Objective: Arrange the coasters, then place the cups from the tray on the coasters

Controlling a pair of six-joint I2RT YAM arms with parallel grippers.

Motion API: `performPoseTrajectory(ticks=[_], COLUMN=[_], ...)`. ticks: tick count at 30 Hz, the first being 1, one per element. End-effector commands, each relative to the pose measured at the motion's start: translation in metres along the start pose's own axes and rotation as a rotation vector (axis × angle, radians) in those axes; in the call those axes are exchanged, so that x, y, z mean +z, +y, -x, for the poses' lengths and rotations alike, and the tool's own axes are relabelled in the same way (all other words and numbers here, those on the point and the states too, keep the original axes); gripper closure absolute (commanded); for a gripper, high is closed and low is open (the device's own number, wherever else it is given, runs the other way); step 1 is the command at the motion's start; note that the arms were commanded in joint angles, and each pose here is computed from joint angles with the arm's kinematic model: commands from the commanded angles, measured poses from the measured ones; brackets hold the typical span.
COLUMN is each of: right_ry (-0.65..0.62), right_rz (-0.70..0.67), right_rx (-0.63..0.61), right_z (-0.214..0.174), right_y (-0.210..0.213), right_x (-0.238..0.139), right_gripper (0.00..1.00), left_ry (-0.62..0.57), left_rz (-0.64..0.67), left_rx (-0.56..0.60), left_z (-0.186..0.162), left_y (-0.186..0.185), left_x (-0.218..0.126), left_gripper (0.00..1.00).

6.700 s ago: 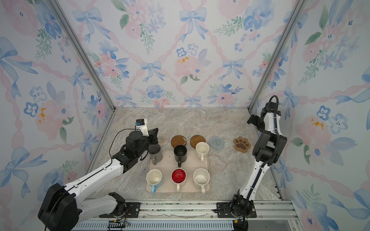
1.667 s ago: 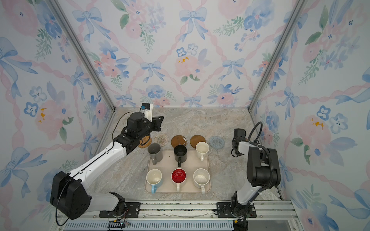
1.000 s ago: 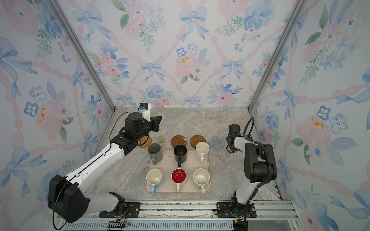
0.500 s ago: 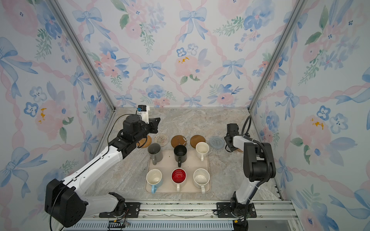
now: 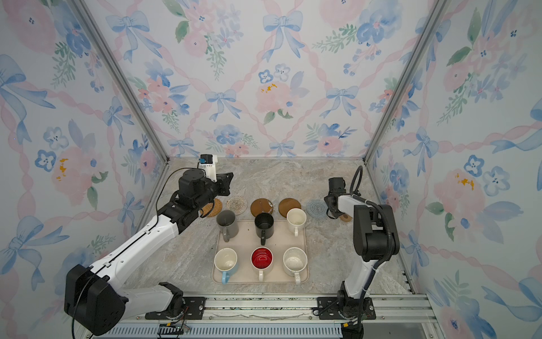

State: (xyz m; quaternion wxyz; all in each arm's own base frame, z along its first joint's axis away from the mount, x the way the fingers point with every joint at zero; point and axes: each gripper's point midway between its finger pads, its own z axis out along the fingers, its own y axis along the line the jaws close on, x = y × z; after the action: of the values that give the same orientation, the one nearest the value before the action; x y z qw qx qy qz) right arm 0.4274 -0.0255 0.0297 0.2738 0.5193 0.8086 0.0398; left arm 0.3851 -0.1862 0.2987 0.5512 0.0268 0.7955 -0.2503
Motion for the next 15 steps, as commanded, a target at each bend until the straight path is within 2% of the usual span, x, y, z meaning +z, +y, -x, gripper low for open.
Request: performPoseTrajectory(ticks=[1,15], right_ry=[0.100,0.077], right_rz=[-0.072,-0.076], right_rx=[-0.050,-0.053], right_z=[-0.0318,-0.0295], right_y=[-0.0175,-0.0229], right_x=[0.0086,0.0020], right_gripper=[1.00,1.00], left_ry=[-0.023,-0.028], left_rz=[0.010,0.007], left_rx=[0.013,0.012], left_z=[0.0056,0.0060], left_y=[0.0028,0.0022], left_x=[-0.0068,-0.0101], left_gripper=[1.00,1.00])
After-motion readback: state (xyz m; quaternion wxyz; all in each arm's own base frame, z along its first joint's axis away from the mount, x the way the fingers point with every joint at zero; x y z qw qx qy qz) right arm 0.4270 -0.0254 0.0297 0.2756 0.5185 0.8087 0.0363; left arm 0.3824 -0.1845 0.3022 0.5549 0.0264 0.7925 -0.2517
